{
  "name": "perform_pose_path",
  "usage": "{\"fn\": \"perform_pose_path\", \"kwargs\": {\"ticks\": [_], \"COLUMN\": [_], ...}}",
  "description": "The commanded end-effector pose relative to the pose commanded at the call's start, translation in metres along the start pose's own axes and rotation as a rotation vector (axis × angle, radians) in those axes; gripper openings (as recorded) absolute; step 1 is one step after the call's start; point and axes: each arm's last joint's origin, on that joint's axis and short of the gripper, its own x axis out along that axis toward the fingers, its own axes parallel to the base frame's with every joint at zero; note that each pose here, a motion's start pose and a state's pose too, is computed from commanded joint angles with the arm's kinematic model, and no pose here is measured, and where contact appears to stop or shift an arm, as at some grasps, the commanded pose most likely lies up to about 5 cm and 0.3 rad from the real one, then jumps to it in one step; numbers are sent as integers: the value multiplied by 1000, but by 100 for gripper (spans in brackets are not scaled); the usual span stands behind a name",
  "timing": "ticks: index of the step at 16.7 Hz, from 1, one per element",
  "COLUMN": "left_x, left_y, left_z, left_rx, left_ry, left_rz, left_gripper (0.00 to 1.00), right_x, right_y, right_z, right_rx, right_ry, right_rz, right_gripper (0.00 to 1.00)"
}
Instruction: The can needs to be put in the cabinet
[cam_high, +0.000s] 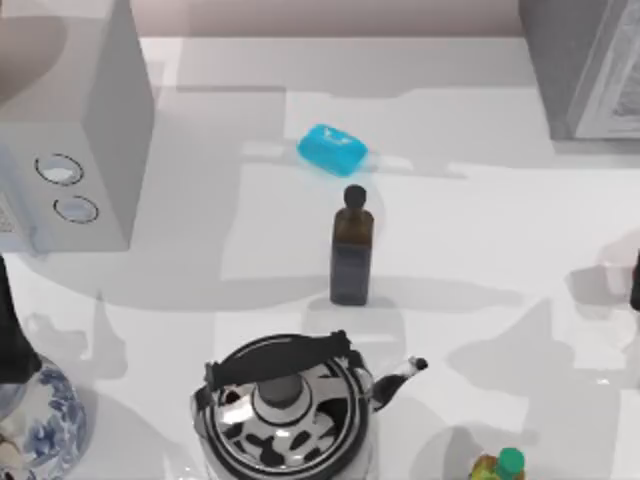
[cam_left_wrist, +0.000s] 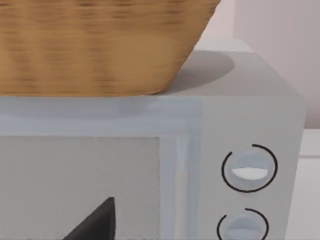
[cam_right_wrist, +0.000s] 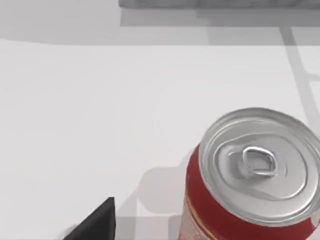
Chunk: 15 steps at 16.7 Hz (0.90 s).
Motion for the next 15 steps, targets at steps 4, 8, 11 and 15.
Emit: {"fn": "perform_pose_path", "kwargs": {"ticks": [4,8,11,15], "left_x": [0,0,0,0], "left_y": [0,0,0,0], "left_z": [0,0,0,0], "left_rx": [0,0,0,0], "left_ry": [0,0,0,0], "left_rz": [0,0,0,0], "left_gripper": [100,100,100,100], "right_x": [4,4,14,39], "right_y": [1,0,3,4], "right_z": [-11,-10,-6,-6], "right_rx": [4,5,3,4], "right_ry": [59,55,56,59], "right_rz": [-4,-6,-3,-4], "right_gripper": [100,100,100,100]}}
